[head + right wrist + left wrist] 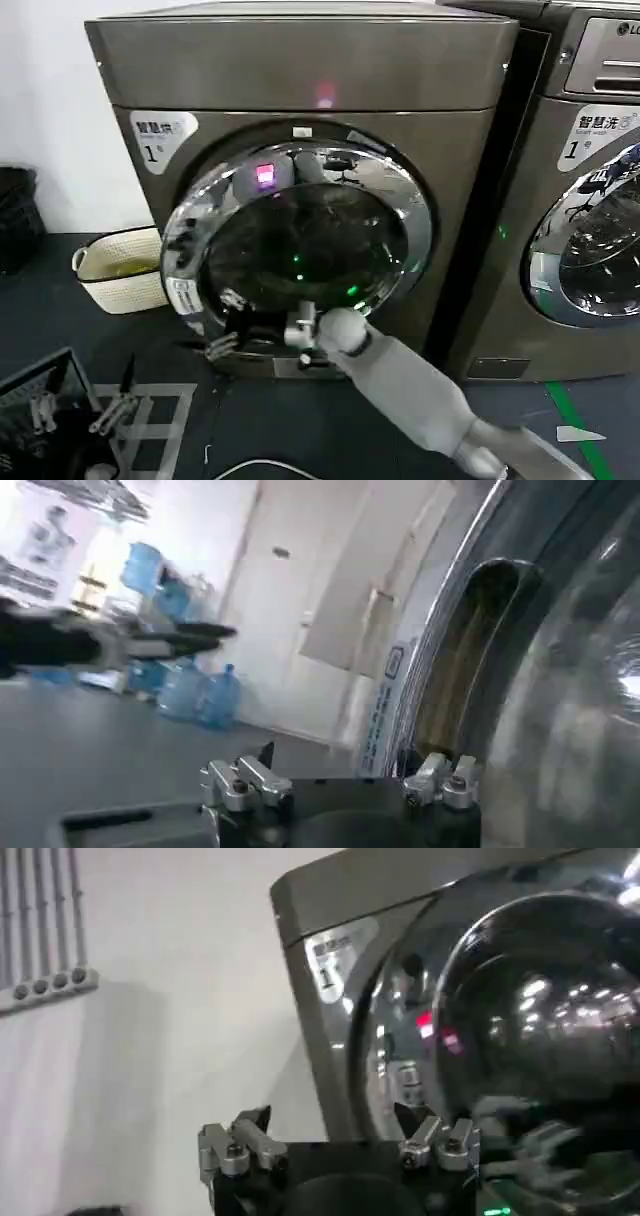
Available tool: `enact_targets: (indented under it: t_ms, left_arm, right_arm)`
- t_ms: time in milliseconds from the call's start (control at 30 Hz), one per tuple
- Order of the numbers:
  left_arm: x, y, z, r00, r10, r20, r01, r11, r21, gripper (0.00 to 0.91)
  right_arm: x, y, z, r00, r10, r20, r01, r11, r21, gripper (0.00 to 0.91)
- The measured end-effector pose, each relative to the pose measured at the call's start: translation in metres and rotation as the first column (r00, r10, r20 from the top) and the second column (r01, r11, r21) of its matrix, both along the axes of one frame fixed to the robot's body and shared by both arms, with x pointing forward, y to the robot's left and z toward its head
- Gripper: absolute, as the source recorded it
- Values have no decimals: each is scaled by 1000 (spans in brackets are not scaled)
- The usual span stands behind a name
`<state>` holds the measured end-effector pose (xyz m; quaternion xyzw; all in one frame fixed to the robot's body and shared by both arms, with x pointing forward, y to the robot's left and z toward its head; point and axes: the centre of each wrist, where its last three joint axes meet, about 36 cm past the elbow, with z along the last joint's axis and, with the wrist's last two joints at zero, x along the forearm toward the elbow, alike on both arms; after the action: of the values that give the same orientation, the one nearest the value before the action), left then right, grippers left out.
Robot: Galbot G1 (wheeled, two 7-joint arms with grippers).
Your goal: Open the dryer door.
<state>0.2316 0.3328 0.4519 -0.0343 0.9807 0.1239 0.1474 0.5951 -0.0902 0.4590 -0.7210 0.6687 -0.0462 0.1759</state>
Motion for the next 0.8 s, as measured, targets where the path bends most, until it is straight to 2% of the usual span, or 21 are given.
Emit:
enact_targets:
  t_ms: [233, 367, 567, 800]
  left_arm:
    - [9, 17, 6, 1000, -13, 1, 13, 1000, -8, 907]
    - [16, 23, 8, 1000, -27, 7, 27, 1000, -9, 907]
    - [31, 39, 9, 999, -45, 14, 45, 999, -8, 907]
    - [67, 50, 11, 991, -131, 14, 130, 991, 30, 907]
  right_arm:
    - [-10, -50, 10, 991, 129, 19, -128, 992, -18, 907]
    - [-19, -77, 16, 988, 149, 37, -147, 988, -42, 907]
    - [-47, -134, 21, 994, 93, 64, -90, 995, -50, 907]
    - [-122, -232, 6, 994, -76, 77, 78, 997, -21, 907]
